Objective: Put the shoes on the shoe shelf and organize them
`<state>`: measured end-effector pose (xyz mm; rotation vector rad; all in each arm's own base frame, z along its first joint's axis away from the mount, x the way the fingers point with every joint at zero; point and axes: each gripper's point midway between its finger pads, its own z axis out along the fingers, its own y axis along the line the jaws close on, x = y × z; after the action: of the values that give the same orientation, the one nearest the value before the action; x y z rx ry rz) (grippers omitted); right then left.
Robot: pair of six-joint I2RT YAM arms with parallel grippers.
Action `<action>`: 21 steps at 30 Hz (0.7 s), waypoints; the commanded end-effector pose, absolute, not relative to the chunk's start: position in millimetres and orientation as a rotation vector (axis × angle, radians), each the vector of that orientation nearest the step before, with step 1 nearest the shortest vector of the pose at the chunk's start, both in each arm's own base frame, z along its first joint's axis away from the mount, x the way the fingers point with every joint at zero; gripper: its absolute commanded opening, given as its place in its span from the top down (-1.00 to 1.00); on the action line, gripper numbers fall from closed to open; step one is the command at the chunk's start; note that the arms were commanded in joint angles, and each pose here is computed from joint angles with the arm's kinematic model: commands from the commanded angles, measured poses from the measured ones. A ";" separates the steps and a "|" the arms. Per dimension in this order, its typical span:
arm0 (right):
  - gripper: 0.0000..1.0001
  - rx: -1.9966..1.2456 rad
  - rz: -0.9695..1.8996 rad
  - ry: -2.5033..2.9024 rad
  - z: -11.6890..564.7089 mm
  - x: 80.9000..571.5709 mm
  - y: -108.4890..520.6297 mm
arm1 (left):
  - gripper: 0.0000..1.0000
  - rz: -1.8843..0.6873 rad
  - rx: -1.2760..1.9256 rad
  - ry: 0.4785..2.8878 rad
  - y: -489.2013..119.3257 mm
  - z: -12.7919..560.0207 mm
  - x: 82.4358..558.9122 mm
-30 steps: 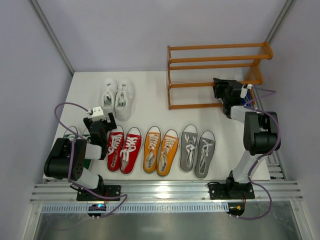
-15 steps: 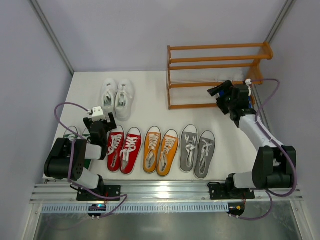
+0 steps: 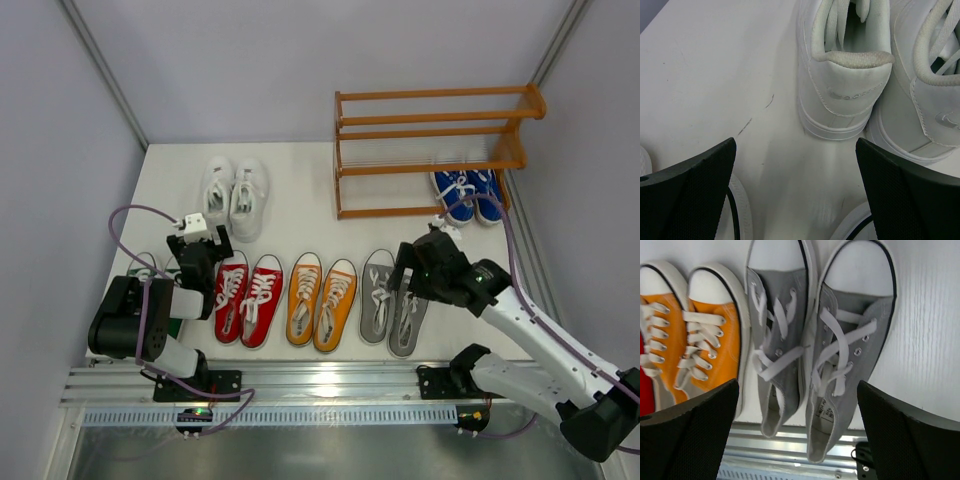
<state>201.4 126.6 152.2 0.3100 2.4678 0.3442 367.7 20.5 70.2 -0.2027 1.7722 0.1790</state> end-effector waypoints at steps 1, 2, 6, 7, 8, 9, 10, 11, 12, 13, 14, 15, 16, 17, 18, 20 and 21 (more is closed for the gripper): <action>-0.99 0.382 0.205 2.584 118.7 175.5 114.4 | -0.99 0.169 -0.226 1.683 21.7 94.7 377.7; -1.00 0.371 0.216 2.597 116.4 172.6 123.0 | -0.99 0.169 -0.226 1.683 21.7 94.5 377.4; -0.99 0.357 0.212 2.633 103.6 173.5 141.9 | -0.99 0.165 -0.225 1.685 21.1 95.1 377.8; -0.99 0.359 0.200 2.622 104.0 178.9 143.7 | -0.99 0.167 -0.226 1.685 21.7 95.3 377.7; -0.99 0.356 0.178 2.631 100.3 181.1 144.5 | -0.99 0.166 -0.225 1.688 21.1 94.6 377.5; -0.99 0.357 0.175 2.627 100.4 184.6 146.5 | -0.99 0.167 -0.224 1.692 21.2 93.5 377.2; -1.00 0.363 0.194 2.613 102.4 189.7 151.3 | -0.99 0.168 -0.226 1.692 21.7 93.5 377.2; -0.99 0.365 0.172 2.637 96.3 189.5 152.3 | -1.00 0.168 -0.226 1.691 21.7 94.0 377.2; -1.00 0.383 0.154 2.650 92.2 189.3 152.1 | -0.99 0.164 -0.225 1.689 20.8 94.6 377.3; -1.00 0.385 0.133 2.668 88.7 187.4 151.3 | -0.99 0.168 -0.226 1.692 21.7 93.7 377.1; -0.99 0.386 0.110 2.689 83.8 186.1 150.8 | -0.99 0.167 -0.225 1.691 21.1 94.2 377.5; -0.99 0.383 0.073 2.710 76.6 185.9 149.9 | -1.00 0.167 -0.225 1.691 21.1 94.0 377.2; -0.96 0.361 0.074 2.708 75.6 189.3 153.3 | -0.99 0.168 -0.226 1.692 21.7 93.7 377.5; -0.74 0.349 0.092 2.710 74.5 191.9 157.3 | -0.99 0.167 -0.225 1.691 21.1 93.8 377.3; -0.57 0.331 0.097 2.716 70.7 194.1 160.9 | -0.99 0.168 -0.226 1.691 21.7 93.8 377.3; 0.09 0.284 0.133 2.706 68.1 201.5 169.1 | -1.00 0.166 -0.225 1.689 21.1 94.4 377.3; 0.88 0.276 0.123 2.717 64.9 201.2 169.5 | -0.99 0.168 -0.226 1.689 21.7 94.2 377.4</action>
<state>178.2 149.1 54.6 0.2937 2.7889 0.0258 367.7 20.5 70.2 -0.2027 1.7725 0.1791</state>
